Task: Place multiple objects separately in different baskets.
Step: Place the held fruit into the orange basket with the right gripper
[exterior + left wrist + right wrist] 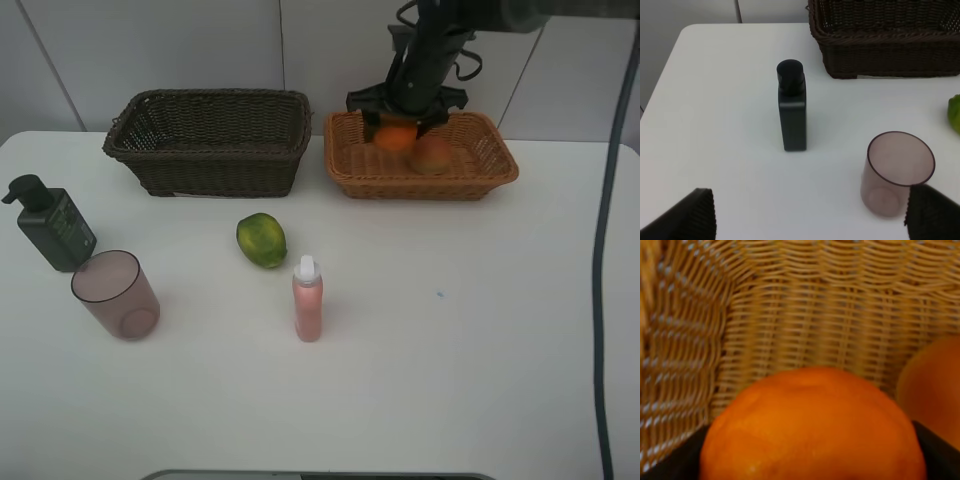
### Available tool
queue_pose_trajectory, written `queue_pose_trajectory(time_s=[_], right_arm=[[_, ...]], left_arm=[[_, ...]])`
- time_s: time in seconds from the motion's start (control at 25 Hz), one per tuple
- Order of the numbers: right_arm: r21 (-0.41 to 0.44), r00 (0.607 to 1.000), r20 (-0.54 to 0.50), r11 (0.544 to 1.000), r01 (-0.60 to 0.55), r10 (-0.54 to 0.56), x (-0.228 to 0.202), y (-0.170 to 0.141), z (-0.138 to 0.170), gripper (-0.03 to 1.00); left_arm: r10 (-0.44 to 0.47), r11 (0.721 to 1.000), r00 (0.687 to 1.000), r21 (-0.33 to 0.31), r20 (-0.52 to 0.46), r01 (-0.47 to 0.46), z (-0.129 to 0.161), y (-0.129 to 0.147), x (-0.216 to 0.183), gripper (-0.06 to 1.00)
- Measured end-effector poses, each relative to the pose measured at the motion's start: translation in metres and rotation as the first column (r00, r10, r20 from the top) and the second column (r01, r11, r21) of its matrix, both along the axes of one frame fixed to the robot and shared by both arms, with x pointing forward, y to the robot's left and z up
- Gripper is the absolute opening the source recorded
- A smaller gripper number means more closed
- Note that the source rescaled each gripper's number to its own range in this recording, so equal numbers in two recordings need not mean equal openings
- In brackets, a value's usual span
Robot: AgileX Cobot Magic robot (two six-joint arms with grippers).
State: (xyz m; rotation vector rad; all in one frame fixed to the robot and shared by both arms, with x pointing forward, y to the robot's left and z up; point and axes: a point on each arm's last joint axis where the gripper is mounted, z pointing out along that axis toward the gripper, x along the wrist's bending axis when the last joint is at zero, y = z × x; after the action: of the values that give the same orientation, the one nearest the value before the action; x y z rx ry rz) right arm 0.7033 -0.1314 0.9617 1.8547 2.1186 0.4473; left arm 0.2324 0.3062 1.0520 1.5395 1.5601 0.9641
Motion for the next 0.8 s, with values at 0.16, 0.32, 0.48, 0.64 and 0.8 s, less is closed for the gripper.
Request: queue_pose_trajectory(time_s=[0.16,0.32,0.48,0.64,0.8], right_arm=[[0.003,1.0,0.016,1.0,0.003,-0.003,0.007,-0.003,-0.013,0.61],[0.006,1.0,0.024,1.0,0.0,0.0,0.01,-0.002,-0.023,0.61],[0.004,1.0,0.023,1.0,-0.003,0.003,0.012,-0.002,-0.029,0.61],[0.014,0.999,0.047,1.0,-0.007,0.006,0.014,-0.001,-0.027,0.61],[0.017,0.998,0.055,1.0,-0.008,0.007,0.014,0.0,-0.027,0.73]], left_arm=[[0.0,1.0,1.0,0.0,0.0,0.0,0.0,0.0,0.0,0.98],[0.0,1.0,1.0,0.0,0.0,0.0,0.0,0.0,0.0,0.98],[0.0,1.0,1.0,0.0,0.0,0.0,0.0,0.0,0.0,0.98],[0.0,1.0,1.0,0.0,0.0,0.0,0.0,0.0,0.0,0.98],[0.0,1.0,1.0,0.0,0.0,0.0,0.0,0.0,0.0,0.98]])
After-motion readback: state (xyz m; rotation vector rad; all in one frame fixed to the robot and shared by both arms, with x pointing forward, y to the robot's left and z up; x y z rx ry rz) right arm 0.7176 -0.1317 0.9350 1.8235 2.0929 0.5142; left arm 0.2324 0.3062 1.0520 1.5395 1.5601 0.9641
